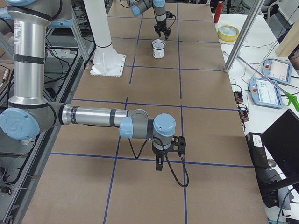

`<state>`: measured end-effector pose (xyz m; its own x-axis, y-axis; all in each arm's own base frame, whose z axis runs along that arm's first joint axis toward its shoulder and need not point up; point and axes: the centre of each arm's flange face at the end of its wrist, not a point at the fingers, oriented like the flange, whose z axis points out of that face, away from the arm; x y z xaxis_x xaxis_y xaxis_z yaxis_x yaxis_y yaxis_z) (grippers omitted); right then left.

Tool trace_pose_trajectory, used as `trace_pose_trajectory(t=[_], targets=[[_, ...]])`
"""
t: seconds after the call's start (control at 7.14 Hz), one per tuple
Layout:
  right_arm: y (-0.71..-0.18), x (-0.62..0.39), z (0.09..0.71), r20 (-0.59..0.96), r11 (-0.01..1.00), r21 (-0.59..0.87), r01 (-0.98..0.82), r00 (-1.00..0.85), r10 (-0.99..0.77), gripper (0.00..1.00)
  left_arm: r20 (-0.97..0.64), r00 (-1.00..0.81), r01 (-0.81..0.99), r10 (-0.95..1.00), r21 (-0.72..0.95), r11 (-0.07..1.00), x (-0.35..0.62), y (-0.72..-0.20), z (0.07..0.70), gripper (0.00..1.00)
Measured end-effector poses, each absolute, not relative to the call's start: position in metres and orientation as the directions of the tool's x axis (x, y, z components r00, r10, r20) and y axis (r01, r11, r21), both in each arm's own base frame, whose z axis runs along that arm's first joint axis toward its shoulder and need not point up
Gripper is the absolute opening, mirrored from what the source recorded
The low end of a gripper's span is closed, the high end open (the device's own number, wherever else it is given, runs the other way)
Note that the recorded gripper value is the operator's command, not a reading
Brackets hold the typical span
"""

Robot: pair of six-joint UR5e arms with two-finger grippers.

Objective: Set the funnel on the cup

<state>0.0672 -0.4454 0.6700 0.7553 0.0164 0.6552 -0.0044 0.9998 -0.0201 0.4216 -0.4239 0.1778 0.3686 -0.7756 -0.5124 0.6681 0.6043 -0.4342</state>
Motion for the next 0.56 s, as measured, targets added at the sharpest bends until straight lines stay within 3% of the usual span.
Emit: trace_pose_trajectory(t=[0.42,0.56], targets=[[-0.445,0.067,0.67,0.655,1.0,-0.021,-0.004,0.755,0.017,1.0,-0.685,0.516,0.494,-0.514,-0.252,0.832,0.343,-0.428,0.206,0.77],[-0.445,0.067,0.67,0.655,1.0,-0.021,-0.004,0.755,0.017,1.0,-0.728,0.533,0.434,-0.432,-0.203,0.878,0.314,-0.441,0.229,0.99]])
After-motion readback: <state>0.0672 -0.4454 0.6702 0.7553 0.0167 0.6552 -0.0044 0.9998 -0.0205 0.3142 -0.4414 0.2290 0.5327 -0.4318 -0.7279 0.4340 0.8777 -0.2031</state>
